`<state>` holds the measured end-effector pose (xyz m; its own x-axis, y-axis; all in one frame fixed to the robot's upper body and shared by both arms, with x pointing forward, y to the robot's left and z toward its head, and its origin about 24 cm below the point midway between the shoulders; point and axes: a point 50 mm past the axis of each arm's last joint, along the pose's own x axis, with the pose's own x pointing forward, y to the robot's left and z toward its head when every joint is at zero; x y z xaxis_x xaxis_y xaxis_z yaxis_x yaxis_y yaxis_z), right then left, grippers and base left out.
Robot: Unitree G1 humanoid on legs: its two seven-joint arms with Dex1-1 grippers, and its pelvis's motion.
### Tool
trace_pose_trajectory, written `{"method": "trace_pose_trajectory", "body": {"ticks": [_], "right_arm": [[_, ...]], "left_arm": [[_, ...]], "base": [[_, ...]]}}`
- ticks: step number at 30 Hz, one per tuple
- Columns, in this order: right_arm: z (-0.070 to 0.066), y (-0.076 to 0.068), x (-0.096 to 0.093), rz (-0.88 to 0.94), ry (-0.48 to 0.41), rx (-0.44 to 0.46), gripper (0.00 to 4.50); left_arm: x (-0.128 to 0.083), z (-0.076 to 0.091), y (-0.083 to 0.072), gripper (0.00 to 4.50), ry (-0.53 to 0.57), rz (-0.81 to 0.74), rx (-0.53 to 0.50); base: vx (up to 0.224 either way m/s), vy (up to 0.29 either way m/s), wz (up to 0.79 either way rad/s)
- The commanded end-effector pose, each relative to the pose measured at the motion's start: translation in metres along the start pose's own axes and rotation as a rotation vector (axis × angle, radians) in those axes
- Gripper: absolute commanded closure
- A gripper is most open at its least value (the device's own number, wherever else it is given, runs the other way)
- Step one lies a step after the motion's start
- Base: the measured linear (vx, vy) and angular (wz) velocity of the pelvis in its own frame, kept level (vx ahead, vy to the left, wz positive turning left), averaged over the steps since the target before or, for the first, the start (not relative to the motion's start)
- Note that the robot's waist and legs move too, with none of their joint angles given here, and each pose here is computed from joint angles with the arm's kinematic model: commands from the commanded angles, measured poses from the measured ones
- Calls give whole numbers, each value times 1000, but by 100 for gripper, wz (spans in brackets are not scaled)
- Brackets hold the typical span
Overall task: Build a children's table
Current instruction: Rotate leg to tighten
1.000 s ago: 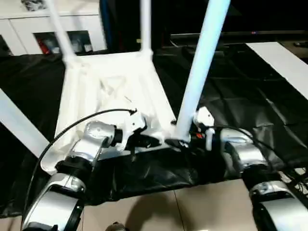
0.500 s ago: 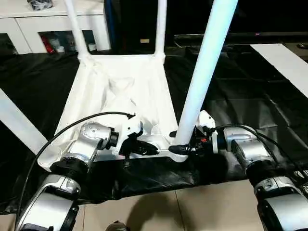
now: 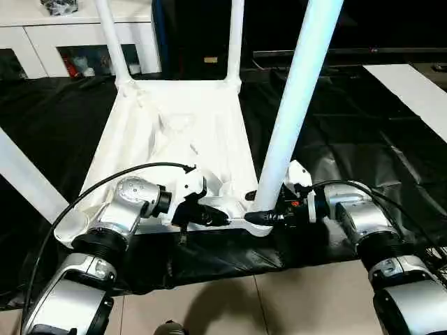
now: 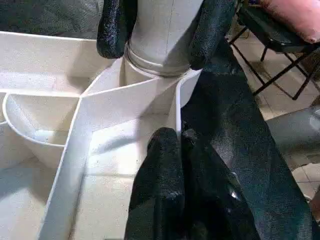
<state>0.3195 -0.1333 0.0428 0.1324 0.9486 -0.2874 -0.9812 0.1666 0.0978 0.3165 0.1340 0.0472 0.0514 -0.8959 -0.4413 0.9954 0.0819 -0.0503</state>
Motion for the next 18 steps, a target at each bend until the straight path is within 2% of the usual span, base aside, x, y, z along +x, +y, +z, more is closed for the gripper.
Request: {"method": "trace_pose_trajectory", "body": {"ticks": [1, 5, 6, 8, 10, 11, 12, 13, 18], "right_arm": [[-14, 5, 15, -40, 1, 78, 219], [-17, 2, 23, -168, -34, 111, 225], [-22, 0, 33, -295, -54, 155, 235], [-24, -1, 39, -363, -60, 181, 244], [-26, -1, 61, -538, -73, 263, 246], [-26, -1, 61, -538, -73, 263, 248], [-22, -1, 75, -623, -89, 308, 250], [-19, -2, 81, -654, -95, 327, 250], [-3, -2, 102, -731, -127, 356, 250]], "left_arm": [[9, 1, 4, 450, 1, 67, -17], [16, 3, 7, 450, -11, 129, -36], [27, 6, 10, 450, -28, 193, -54], [33, 8, 11, 450, -33, 232, -59], [51, 15, 15, 450, -40, 337, -96], [51, 15, 15, 450, -40, 337, -96], [61, 19, 16, 450, -46, 382, -116], [65, 21, 16, 450, -49, 397, -123], [74, 25, 15, 450, -38, 435, -103]], "base": [[0, 0, 0], [0, 0, 0], [0, 0, 0], [0, 0, 0], [0, 0, 0], [0, 0, 0], [0, 0, 0], [0, 0, 0], [0, 0, 0]]}}
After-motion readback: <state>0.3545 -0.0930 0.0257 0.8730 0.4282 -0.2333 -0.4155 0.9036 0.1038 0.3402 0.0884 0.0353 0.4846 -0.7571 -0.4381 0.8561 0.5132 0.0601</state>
